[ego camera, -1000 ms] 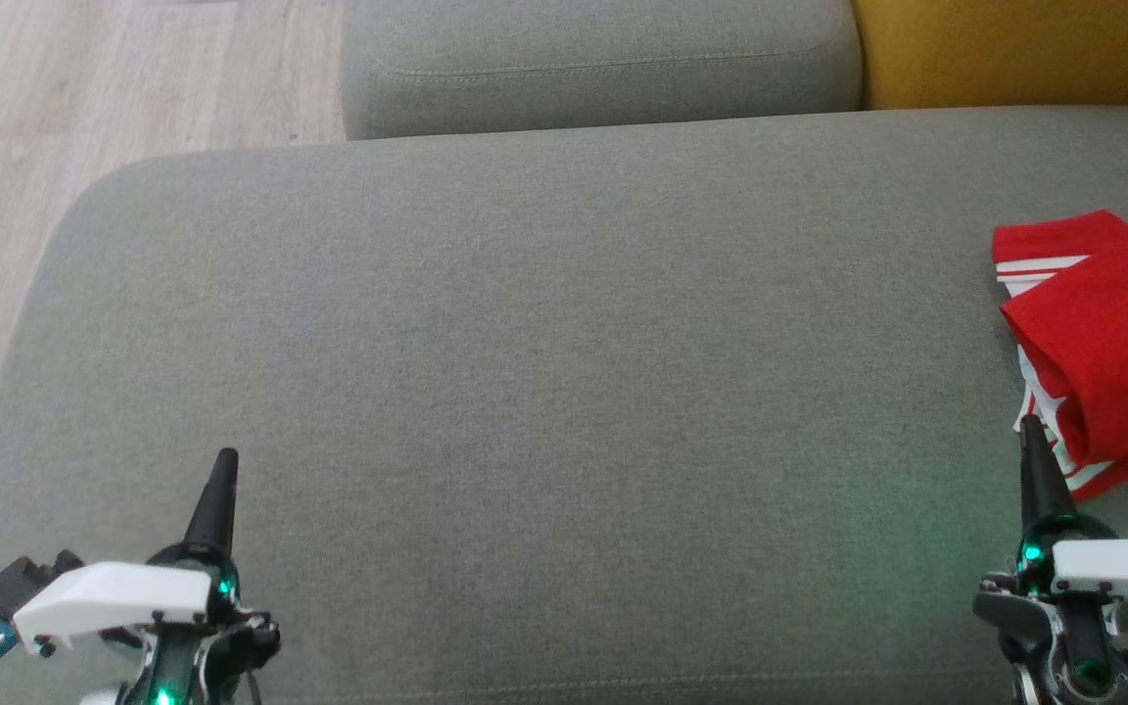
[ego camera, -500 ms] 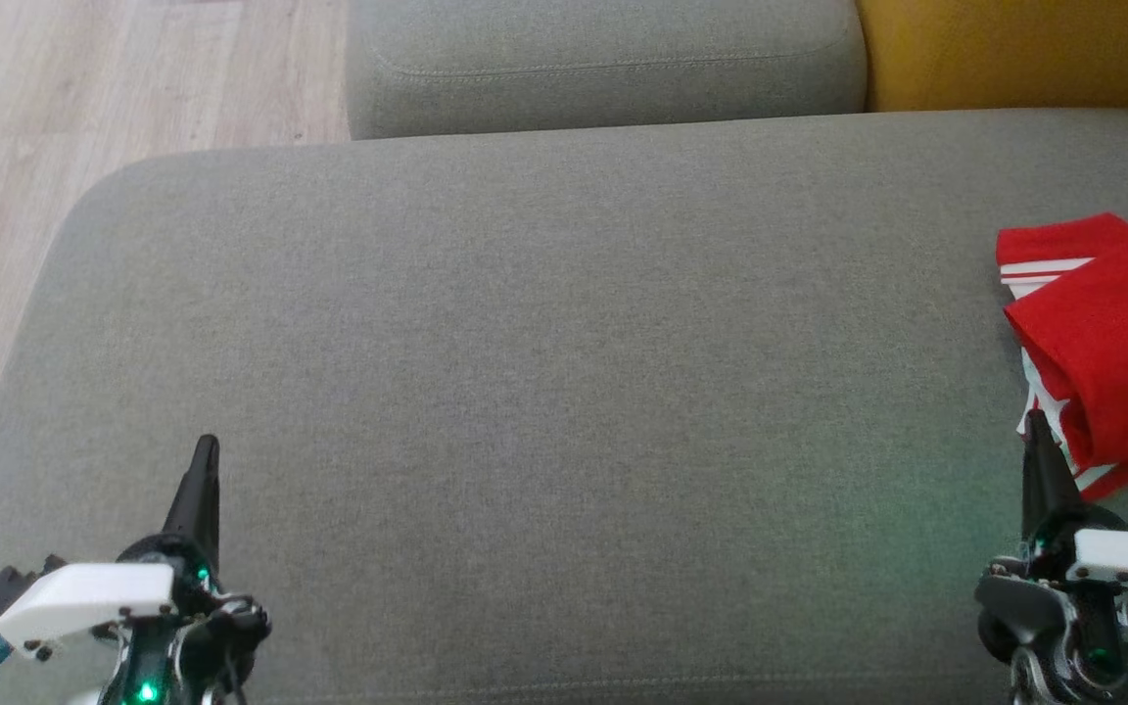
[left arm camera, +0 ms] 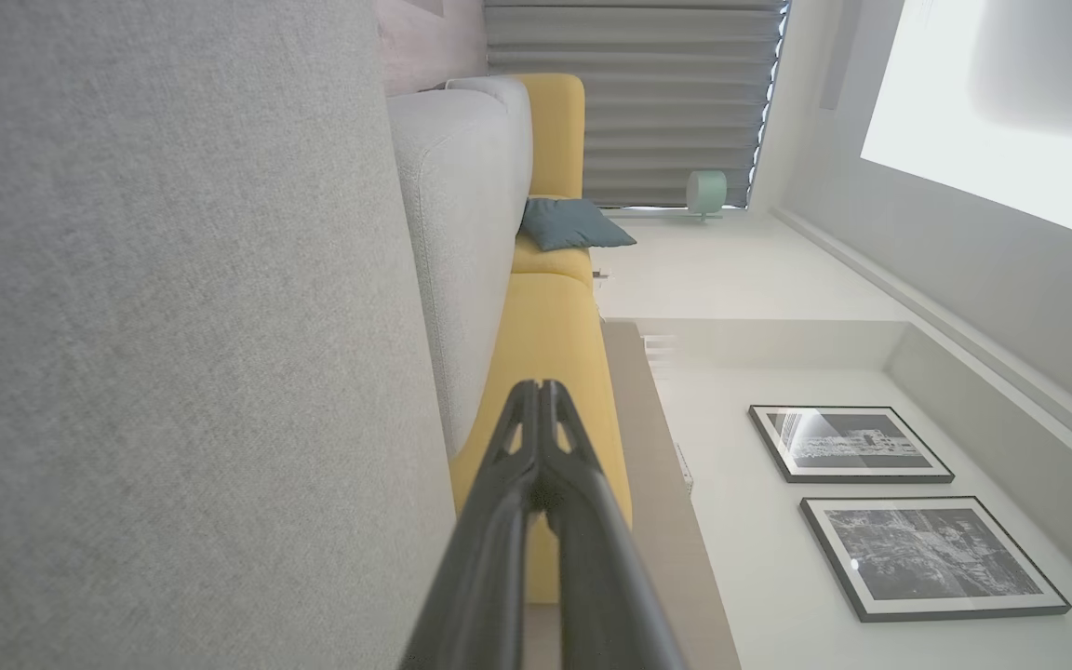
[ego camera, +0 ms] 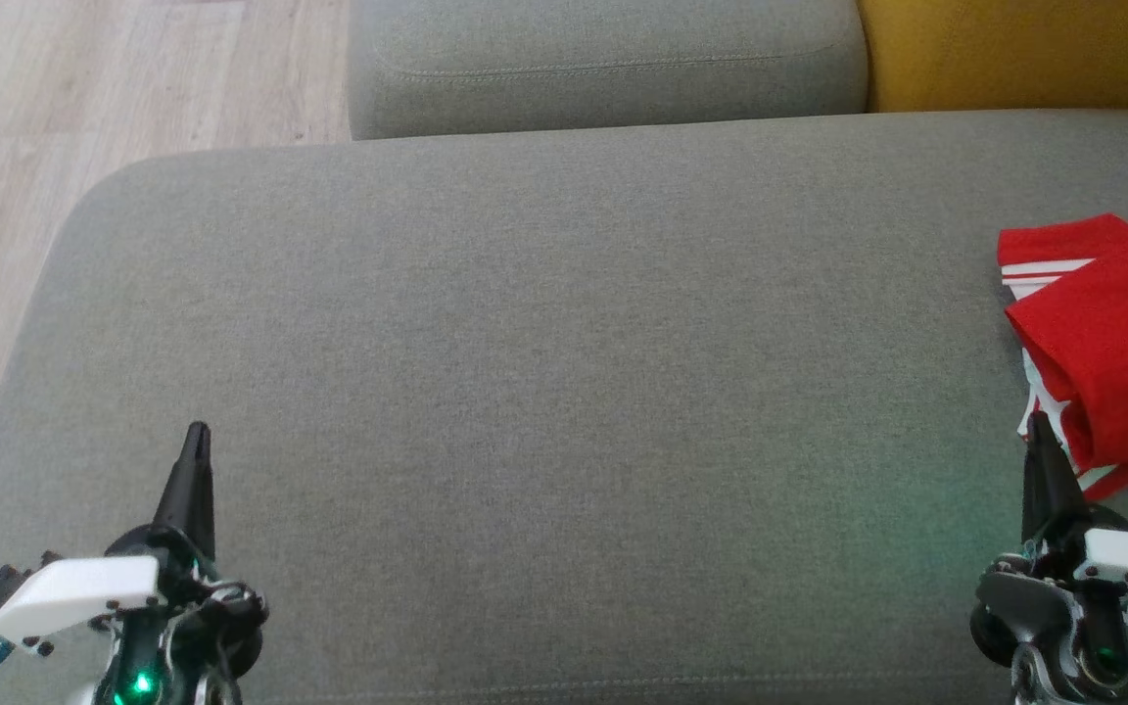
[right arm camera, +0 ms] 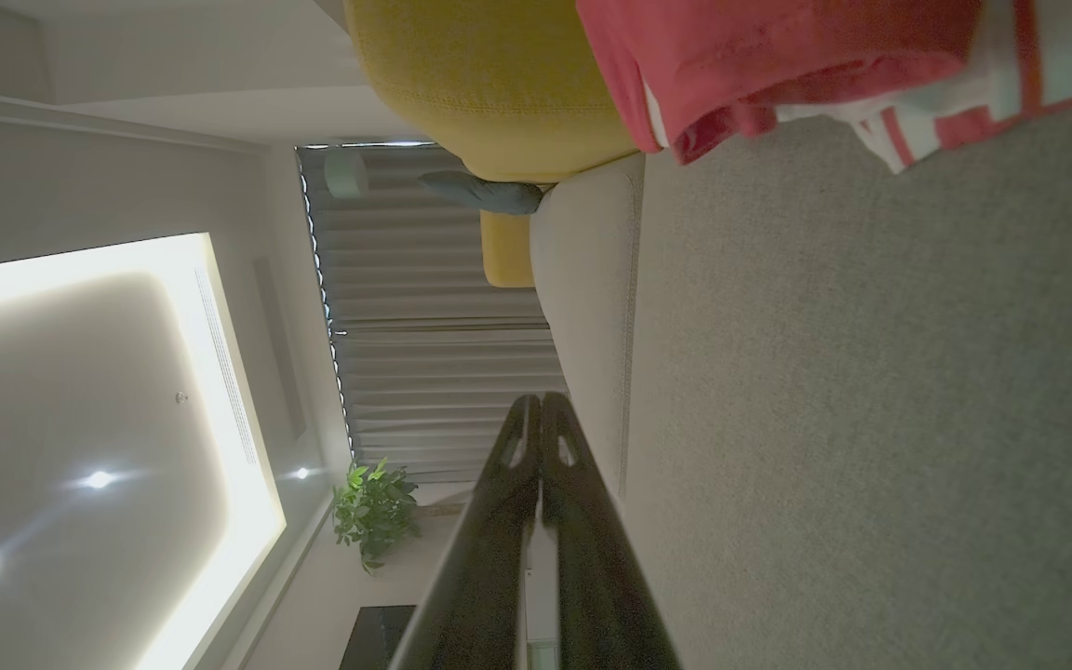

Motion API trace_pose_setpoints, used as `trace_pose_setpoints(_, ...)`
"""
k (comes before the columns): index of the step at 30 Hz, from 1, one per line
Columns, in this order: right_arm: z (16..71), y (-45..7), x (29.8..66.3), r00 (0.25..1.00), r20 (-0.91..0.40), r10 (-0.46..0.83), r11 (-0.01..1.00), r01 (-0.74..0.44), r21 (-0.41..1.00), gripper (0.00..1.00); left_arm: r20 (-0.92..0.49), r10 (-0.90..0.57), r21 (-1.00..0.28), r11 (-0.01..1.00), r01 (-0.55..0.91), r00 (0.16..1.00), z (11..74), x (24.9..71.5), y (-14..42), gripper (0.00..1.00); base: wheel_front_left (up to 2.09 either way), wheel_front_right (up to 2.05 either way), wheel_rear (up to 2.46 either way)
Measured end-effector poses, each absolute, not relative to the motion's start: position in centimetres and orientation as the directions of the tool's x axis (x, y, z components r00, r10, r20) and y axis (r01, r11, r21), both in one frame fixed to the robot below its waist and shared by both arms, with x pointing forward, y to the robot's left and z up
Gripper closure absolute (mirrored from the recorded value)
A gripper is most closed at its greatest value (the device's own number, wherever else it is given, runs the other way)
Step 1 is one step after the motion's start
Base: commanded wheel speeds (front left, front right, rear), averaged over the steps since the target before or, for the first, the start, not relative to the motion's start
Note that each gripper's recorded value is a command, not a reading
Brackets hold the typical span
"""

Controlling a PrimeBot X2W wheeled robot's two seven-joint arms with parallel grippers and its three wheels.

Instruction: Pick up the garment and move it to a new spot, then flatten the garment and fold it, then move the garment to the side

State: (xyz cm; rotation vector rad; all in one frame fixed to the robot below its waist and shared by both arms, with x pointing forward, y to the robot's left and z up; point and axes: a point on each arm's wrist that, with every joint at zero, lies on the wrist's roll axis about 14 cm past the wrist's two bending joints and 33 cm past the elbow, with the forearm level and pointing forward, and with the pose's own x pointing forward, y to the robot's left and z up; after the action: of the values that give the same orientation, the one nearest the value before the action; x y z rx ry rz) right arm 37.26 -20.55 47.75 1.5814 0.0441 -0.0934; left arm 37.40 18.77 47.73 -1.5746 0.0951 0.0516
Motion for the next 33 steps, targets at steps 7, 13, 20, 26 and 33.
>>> trace_pose_setpoints(7, 47.75, -20.57, 37.26, 0.996, -0.088, -0.029, -0.013, 0.087, 0.996, 1.0, -0.093, -0.027, -0.996, -0.006, -0.093, 0.995, 47.73, 37.4, 18.75, 1.0, 0.0, 0.0, 0.0)
trace_pose_setpoints(13, 47.75, -20.6, 37.25, 0.996, -0.088, -0.03, -0.014, 0.087, 0.996, 1.0, -0.093, -0.028, -0.996, -0.007, -0.093, 0.995, 47.72, 37.4, 18.73, 1.0, 0.0, 0.0, 0.0)
trace_pose_setpoints(20, 47.75, -20.6, 37.25, 0.996, -0.088, -0.03, -0.014, 0.087, 0.996, 1.0, -0.093, -0.03, -0.996, -0.008, -0.093, 0.995, 47.72, 37.4, 18.72, 1.0, 0.0, 0.0, 0.0)
trace_pose_setpoints(26, 47.75, -20.61, 37.25, 0.996, -0.087, -0.028, -0.015, 0.087, 0.996, 1.0, -0.093, -0.029, -0.996, -0.008, -0.093, 0.995, 47.72, 37.4, 18.74, 1.0, 0.0, 0.0, 0.0)
trace_pose_setpoints(33, 47.74, -20.66, 37.24, 0.996, -0.088, -0.029, -0.015, 0.087, 0.996, 1.0, -0.093, -0.031, -0.996, -0.009, -0.093, 0.995, 47.72, 37.4, 18.72, 1.0, 0.0, 0.0, 0.0)
